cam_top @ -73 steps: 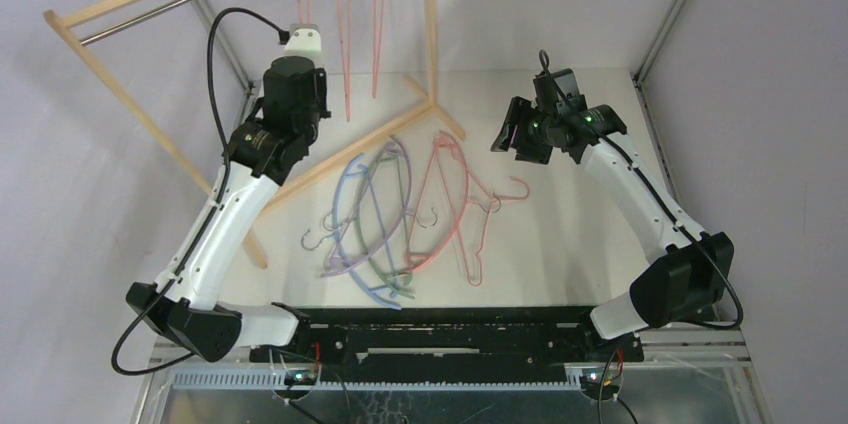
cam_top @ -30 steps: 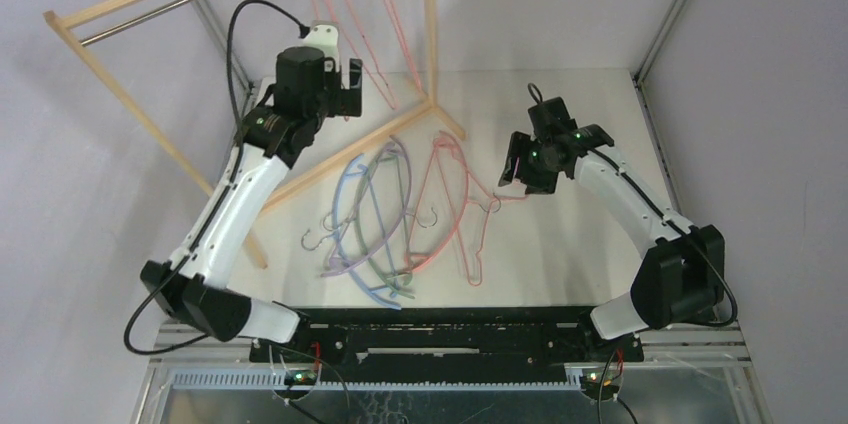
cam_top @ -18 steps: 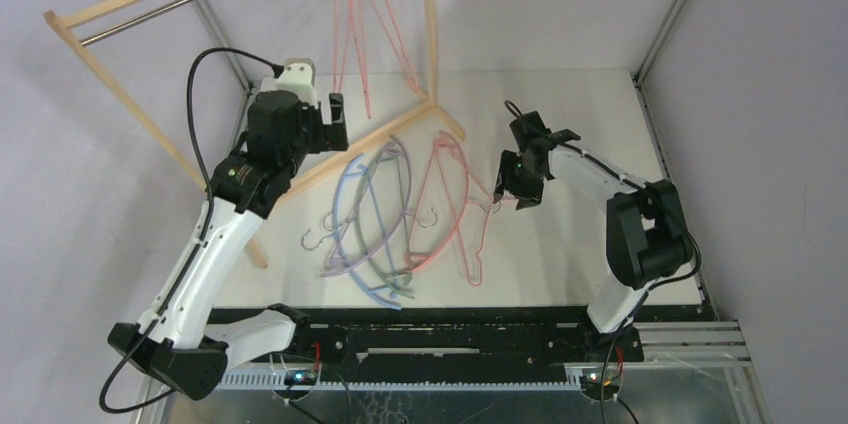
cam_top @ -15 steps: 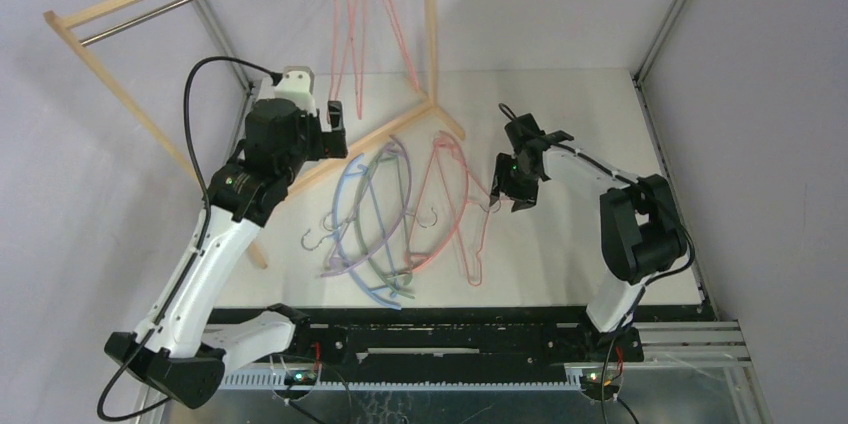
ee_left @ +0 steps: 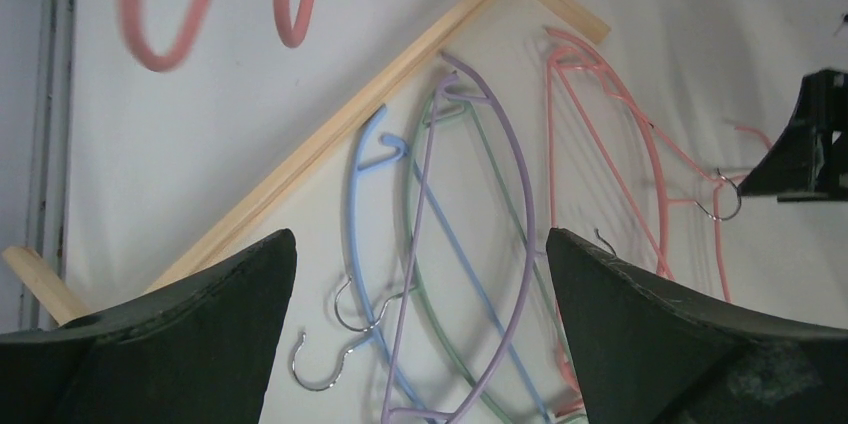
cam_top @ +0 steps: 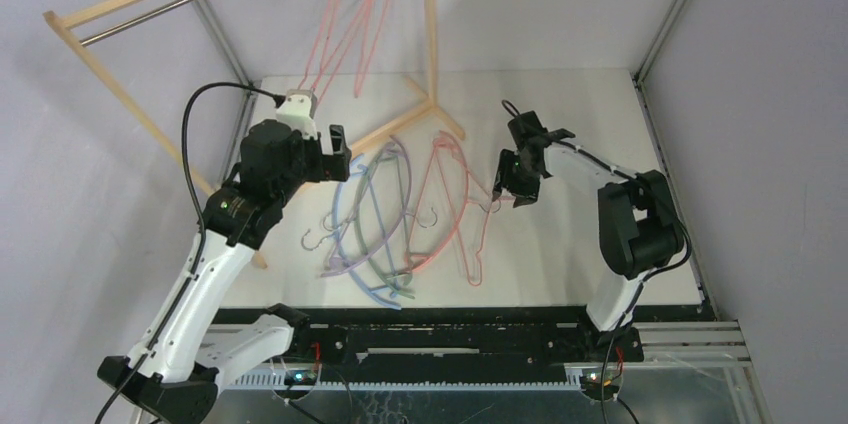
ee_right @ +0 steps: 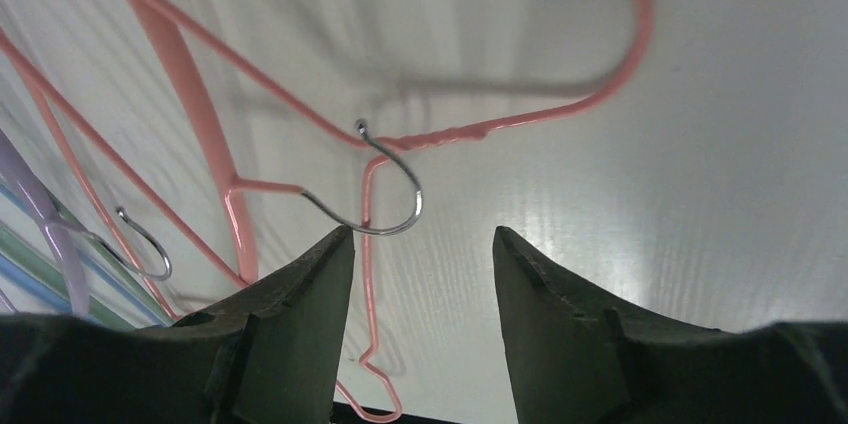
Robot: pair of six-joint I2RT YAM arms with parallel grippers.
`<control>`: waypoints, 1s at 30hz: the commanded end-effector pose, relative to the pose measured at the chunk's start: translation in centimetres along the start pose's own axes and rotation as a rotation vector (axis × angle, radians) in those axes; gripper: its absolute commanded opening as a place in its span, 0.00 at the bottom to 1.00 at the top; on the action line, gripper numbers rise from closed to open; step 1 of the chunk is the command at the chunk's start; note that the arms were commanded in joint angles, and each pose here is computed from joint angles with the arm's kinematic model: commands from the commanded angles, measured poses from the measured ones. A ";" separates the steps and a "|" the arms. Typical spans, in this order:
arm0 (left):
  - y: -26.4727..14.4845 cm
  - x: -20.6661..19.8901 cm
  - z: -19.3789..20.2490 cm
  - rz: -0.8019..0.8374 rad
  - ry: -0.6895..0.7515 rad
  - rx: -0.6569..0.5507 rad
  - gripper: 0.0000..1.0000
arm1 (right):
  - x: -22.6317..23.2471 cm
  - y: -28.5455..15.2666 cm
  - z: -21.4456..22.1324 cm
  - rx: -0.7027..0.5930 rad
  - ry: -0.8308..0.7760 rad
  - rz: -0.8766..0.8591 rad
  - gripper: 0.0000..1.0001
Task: Organize the hangers
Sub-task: Place the hanger at the clothesline.
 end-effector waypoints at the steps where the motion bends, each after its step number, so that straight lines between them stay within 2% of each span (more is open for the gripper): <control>1: -0.9 -0.4 0.6 0.063 -0.011 -0.015 1.00 | -0.6 -2.5 -2.2 -0.138 0.020 0.014 0.62; 10: -0.5 -0.9 3.2 0.099 -0.015 0.057 0.99 | -2.8 -0.7 -4.0 -0.147 0.077 0.118 0.63; 25: -0.2 -3.2 5.1 0.197 -0.003 0.124 1.00 | -5.7 1.3 -7.0 -0.145 0.152 0.208 0.62; 30: 0.1 -3.4 5.6 0.212 -0.018 0.136 1.00 | -6.0 2.2 -7.1 -0.121 0.155 0.202 0.57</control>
Point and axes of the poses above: each gripper's point midway between its finger pads, its own y axis out along the fingers, its own x axis along the line the jaws close on, z = x × y, the point moved 9 cm from there along -y, back along the fingers, and after that the axes turned 7 degrees about -y, right-handed, at the moved point
